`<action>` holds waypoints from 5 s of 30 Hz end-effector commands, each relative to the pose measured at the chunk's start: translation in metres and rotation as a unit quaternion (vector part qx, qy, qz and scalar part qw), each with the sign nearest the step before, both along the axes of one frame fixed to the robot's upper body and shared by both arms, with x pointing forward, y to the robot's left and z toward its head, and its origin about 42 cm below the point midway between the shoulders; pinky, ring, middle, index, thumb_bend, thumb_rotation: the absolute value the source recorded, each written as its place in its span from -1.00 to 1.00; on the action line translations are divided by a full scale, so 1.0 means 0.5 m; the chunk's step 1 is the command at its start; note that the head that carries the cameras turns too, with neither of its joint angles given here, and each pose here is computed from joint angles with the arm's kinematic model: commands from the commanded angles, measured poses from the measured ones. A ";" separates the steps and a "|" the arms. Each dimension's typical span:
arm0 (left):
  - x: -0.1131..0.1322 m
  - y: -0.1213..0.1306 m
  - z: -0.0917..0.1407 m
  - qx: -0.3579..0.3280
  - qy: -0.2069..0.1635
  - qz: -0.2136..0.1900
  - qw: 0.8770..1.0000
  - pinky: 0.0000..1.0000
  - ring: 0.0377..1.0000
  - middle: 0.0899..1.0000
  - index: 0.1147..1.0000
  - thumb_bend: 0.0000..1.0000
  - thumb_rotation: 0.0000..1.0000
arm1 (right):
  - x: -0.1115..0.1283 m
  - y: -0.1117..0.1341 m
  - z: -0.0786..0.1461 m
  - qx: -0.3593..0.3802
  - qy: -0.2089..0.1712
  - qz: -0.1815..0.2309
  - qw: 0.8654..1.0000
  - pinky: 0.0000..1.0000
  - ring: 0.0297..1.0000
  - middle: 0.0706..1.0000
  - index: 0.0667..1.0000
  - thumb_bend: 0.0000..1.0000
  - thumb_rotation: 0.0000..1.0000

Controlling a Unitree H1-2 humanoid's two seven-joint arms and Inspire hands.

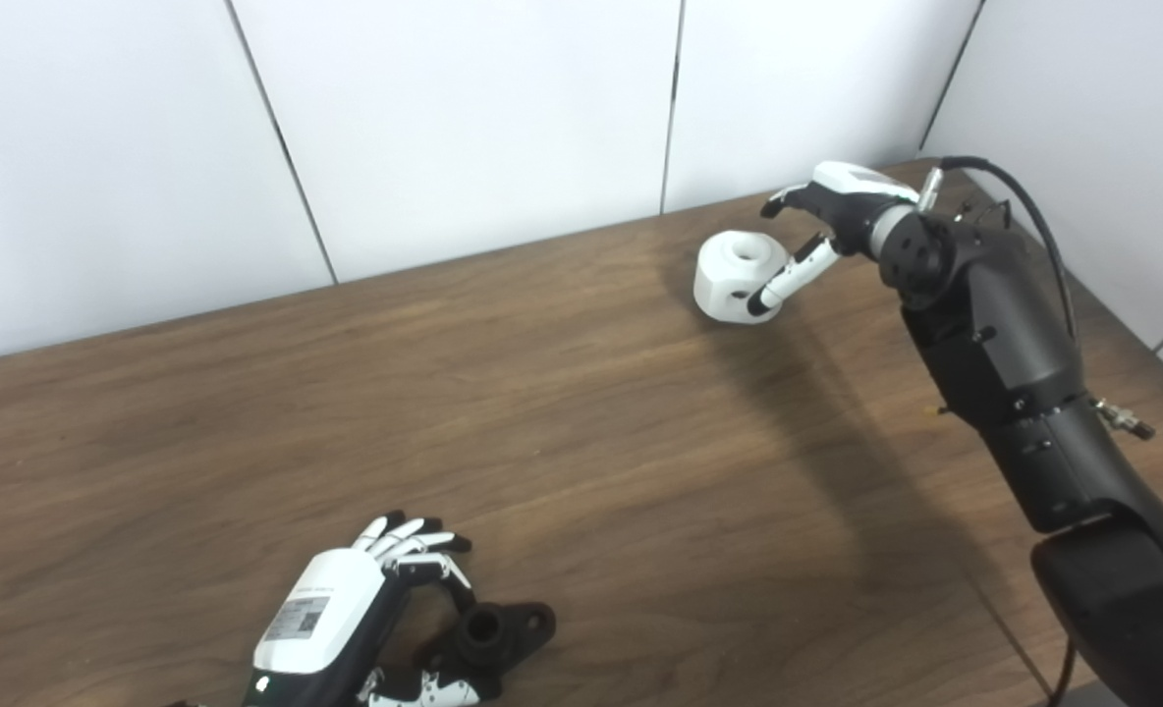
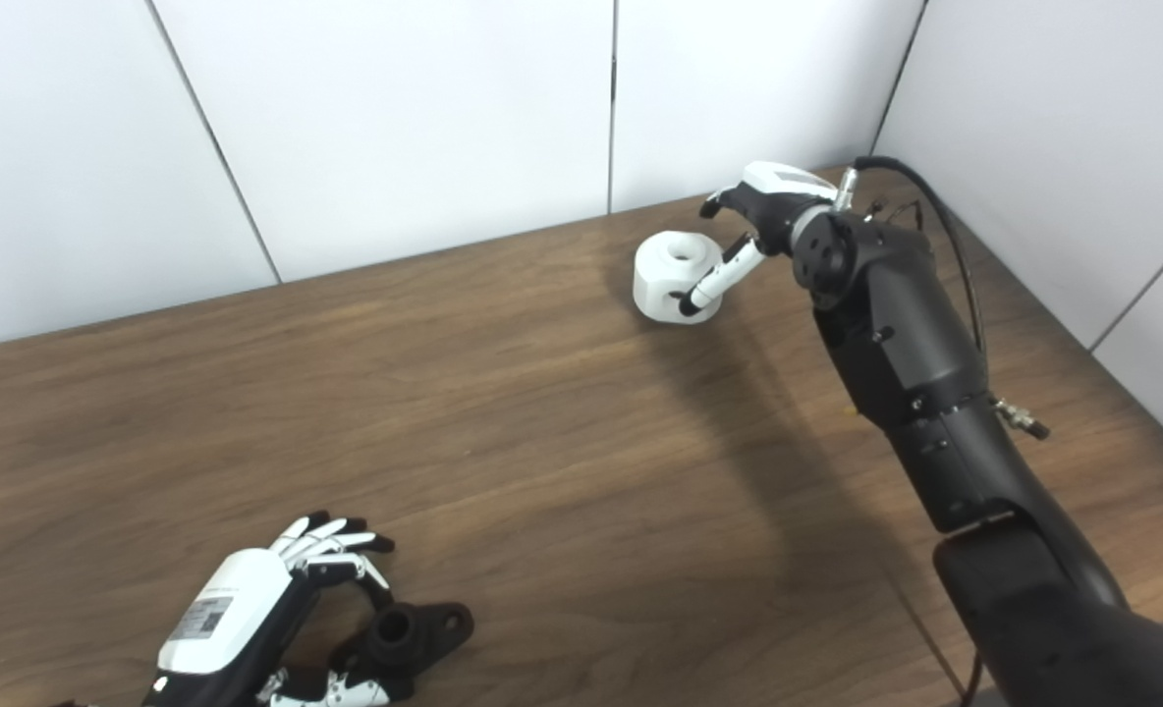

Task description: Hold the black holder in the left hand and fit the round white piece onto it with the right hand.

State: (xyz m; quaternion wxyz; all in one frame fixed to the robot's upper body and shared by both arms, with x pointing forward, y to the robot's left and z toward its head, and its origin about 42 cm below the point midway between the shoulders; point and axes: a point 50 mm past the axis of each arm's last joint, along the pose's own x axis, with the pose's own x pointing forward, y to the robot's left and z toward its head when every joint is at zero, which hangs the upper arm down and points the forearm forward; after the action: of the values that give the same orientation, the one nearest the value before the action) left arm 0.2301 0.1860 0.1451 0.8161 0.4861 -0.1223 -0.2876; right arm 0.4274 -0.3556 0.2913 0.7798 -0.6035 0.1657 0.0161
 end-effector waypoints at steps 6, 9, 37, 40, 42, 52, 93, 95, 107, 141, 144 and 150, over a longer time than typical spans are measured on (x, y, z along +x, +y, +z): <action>-0.018 -0.003 -0.017 0.025 0.030 -0.014 0.999 0.96 0.77 0.54 -0.15 0.03 -0.90 | 0.023 0.024 0.042 -0.003 -0.037 0.005 0.999 0.90 1.00 0.86 0.65 0.82 -0.28; -0.019 -0.004 -0.015 0.026 0.030 -0.014 0.999 0.95 0.77 0.54 -0.15 0.03 -0.90 | 0.027 0.028 0.036 0.000 -0.038 0.002 0.999 0.90 1.00 0.85 0.63 0.80 -0.28; -0.021 -0.004 -0.007 0.031 0.027 -0.015 0.999 0.95 0.76 0.53 -0.15 0.03 -0.90 | 0.022 0.017 0.042 -0.025 -0.056 0.018 0.998 0.89 0.99 0.78 0.52 0.66 -0.33; -0.021 -0.003 -0.007 0.032 0.028 -0.015 0.999 0.94 0.76 0.53 -0.15 0.03 -0.90 | 0.022 0.017 0.044 -0.030 -0.057 0.020 0.998 0.87 0.98 0.78 0.49 0.65 -0.34; -0.020 -0.002 -0.008 0.030 0.028 -0.015 0.999 0.94 0.76 0.53 -0.16 0.03 -0.90 | 0.021 0.017 0.046 -0.029 -0.057 0.021 0.998 0.87 0.98 0.78 0.47 0.64 -0.35; -0.019 0.001 -0.009 0.027 0.032 -0.013 0.999 0.95 0.76 0.53 -0.16 0.03 -0.90 | 0.020 0.019 0.044 -0.032 -0.058 0.027 0.997 0.85 0.95 0.77 0.42 0.58 -0.37; -0.022 0.004 0.001 0.033 0.031 -0.015 0.999 0.94 0.75 0.53 -0.16 0.03 -0.90 | 0.017 0.019 0.033 -0.028 -0.062 0.025 0.997 0.78 0.93 0.76 0.25 0.55 -0.41; -0.022 0.004 0.001 0.033 0.032 -0.014 0.999 0.95 0.75 0.53 -0.16 0.03 -0.90 | 0.017 0.019 0.032 -0.025 -0.063 0.024 0.997 0.77 0.92 0.77 0.25 0.54 -0.44; -0.021 0.007 0.006 0.033 0.030 -0.013 0.999 0.94 0.75 0.52 -0.16 0.03 -0.90 | 0.016 0.018 0.031 -0.027 -0.070 0.020 0.997 0.77 0.90 0.74 0.21 0.49 -0.46; -0.024 -0.002 0.001 0.034 0.033 -0.014 0.999 0.95 0.76 0.53 -0.16 0.03 -0.90 | -0.052 0.061 0.073 -0.037 -0.107 0.092 0.989 0.56 0.69 0.55 -0.10 0.04 -0.73; -0.022 -0.003 0.001 0.037 0.032 -0.013 0.999 0.95 0.76 0.52 -0.15 0.03 -0.90 | -0.080 0.094 0.089 -0.038 -0.111 0.122 0.986 0.62 0.71 0.56 -0.10 0.05 -0.72; -0.019 -0.011 -0.002 0.035 0.033 -0.009 0.999 0.96 0.76 0.53 -0.15 0.03 -0.90 | -0.130 0.145 0.114 -0.051 -0.109 0.162 0.979 0.74 0.81 0.63 -0.10 0.05 -0.72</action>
State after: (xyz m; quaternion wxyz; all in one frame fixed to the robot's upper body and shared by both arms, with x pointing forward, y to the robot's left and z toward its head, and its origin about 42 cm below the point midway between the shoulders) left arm 0.2250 0.1802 0.1549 0.8077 0.4964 -0.1155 -0.2964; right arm 0.3677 -0.2855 0.3274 0.7524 -0.6524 0.0065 0.0912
